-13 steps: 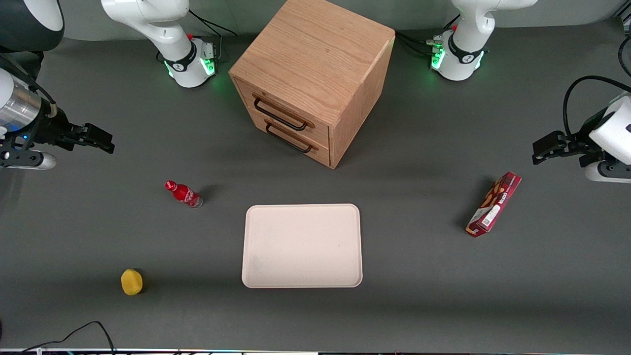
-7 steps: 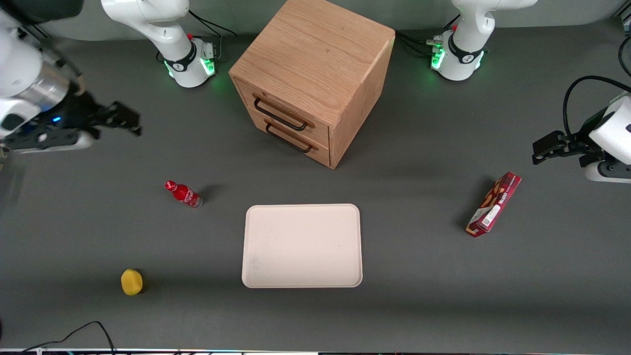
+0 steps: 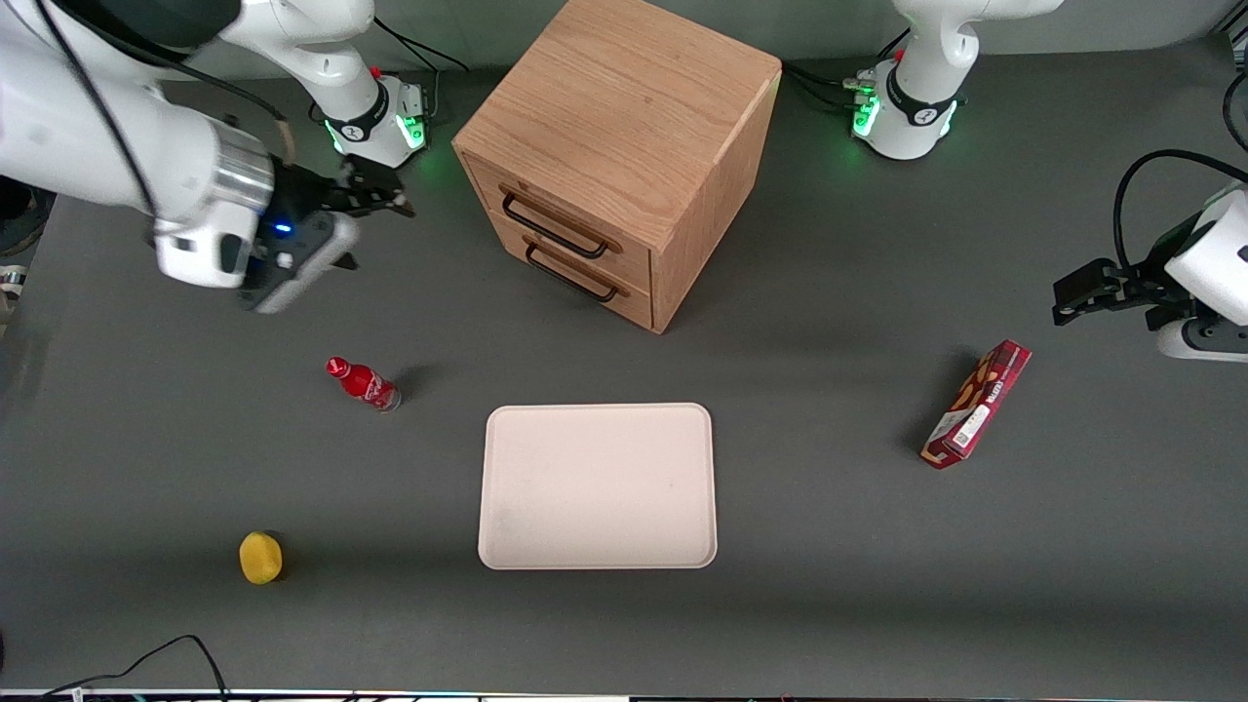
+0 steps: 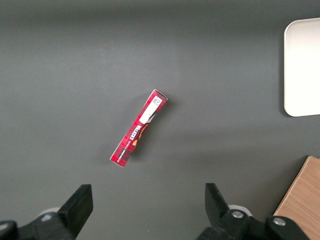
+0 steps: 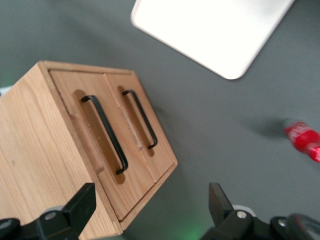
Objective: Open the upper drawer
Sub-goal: 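Move the right gripper to the upper drawer's black handle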
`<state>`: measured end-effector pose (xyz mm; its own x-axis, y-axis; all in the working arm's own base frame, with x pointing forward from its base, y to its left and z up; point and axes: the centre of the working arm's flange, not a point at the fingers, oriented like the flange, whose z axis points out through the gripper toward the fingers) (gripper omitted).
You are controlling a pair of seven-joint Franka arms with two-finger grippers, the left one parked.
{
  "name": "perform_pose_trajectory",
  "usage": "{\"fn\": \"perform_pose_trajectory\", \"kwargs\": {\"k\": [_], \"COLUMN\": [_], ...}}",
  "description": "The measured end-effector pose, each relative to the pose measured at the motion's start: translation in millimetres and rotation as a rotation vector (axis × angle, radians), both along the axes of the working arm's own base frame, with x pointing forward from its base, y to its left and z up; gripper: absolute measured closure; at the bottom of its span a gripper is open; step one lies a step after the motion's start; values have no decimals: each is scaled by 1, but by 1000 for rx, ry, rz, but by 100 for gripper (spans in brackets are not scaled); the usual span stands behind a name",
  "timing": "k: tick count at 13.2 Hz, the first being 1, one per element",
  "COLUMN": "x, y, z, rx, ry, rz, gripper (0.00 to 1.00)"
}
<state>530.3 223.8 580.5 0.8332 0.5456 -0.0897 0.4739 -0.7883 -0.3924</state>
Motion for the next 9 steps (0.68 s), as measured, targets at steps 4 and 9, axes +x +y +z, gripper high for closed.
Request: {"fn": "perform_pose_trajectory", "kwargs": {"k": [4, 9], "x": [0, -21], "y": [50, 90], "z": [-60, -125], "rx": [14, 22], "ry": [97, 112], "rz": [88, 114], "gripper": [0, 0]}}
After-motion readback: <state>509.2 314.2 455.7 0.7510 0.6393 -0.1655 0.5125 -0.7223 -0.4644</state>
